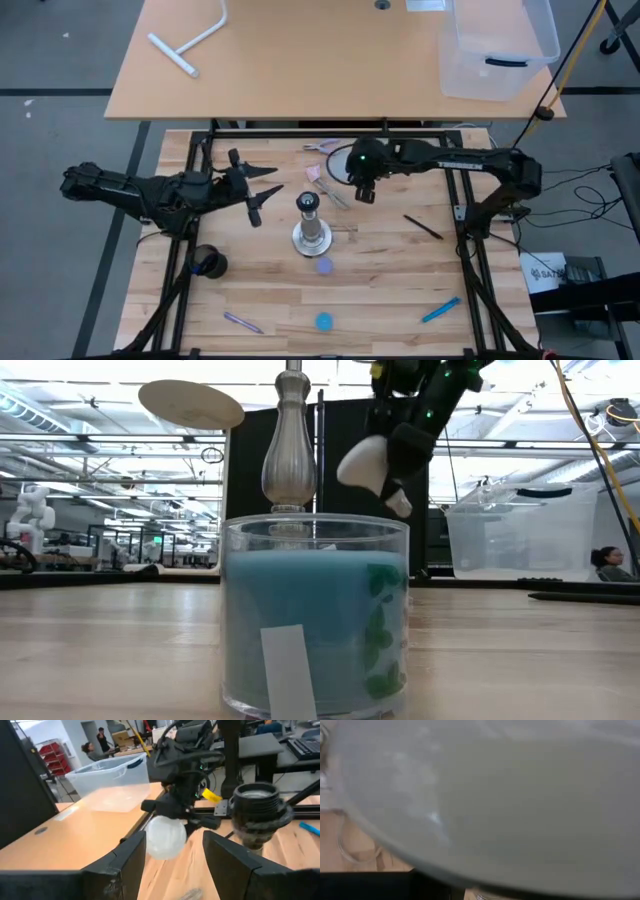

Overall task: Screw lightbulb
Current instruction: Remove the lightbulb from the silver lamp socket

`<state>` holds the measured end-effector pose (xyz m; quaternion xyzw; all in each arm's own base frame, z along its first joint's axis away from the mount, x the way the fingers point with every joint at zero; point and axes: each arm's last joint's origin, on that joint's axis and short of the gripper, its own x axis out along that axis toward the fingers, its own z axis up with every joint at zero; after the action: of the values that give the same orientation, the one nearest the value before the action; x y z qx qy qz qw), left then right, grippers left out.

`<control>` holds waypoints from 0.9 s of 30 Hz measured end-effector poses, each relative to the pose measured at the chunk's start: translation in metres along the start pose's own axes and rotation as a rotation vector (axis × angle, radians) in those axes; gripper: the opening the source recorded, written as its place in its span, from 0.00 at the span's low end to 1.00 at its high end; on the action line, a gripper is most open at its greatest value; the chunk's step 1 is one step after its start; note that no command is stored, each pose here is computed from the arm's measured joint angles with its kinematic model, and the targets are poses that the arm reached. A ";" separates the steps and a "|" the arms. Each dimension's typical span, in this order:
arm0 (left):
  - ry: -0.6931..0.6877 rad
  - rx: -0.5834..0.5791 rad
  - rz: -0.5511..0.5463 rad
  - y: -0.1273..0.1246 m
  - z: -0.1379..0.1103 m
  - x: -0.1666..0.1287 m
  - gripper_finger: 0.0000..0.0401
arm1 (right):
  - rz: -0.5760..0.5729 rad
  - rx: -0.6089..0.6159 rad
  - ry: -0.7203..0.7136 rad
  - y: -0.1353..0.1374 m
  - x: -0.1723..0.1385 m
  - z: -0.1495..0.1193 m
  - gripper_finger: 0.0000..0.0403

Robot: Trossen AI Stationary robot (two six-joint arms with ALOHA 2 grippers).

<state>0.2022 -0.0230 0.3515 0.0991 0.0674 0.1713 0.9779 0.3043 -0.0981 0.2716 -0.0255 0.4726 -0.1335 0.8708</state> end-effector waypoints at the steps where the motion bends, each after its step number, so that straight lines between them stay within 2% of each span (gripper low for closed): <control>1: 0.002 -0.002 0.002 0.001 -0.002 -0.001 0.50 | 0.008 -0.002 0.017 0.001 0.005 -0.001 0.40; 5: -0.006 -0.020 0.005 0.006 -0.016 -0.012 0.50 | 0.030 -0.007 0.100 0.003 0.024 -0.006 0.40; 11: -0.092 -0.085 0.016 0.018 -0.044 -0.039 0.50 | 0.048 -0.032 0.170 0.004 0.050 -0.011 0.40; 17: -0.140 -0.155 0.016 0.019 -0.073 -0.050 0.50 | 0.100 -0.014 0.259 -0.001 0.081 -0.022 0.40; 21: -0.131 -0.165 0.013 0.017 -0.082 -0.050 0.50 | 0.105 -0.006 0.312 -0.006 0.095 -0.029 0.40; 27: -0.130 -0.173 0.012 0.017 -0.083 -0.050 0.50 | 0.113 0.013 0.397 -0.013 0.112 -0.041 0.40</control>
<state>0.1367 -0.0102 0.2790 0.0256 -0.0120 0.1756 0.9841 0.3253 -0.1359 0.1598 0.0335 0.6346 -0.0900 0.7669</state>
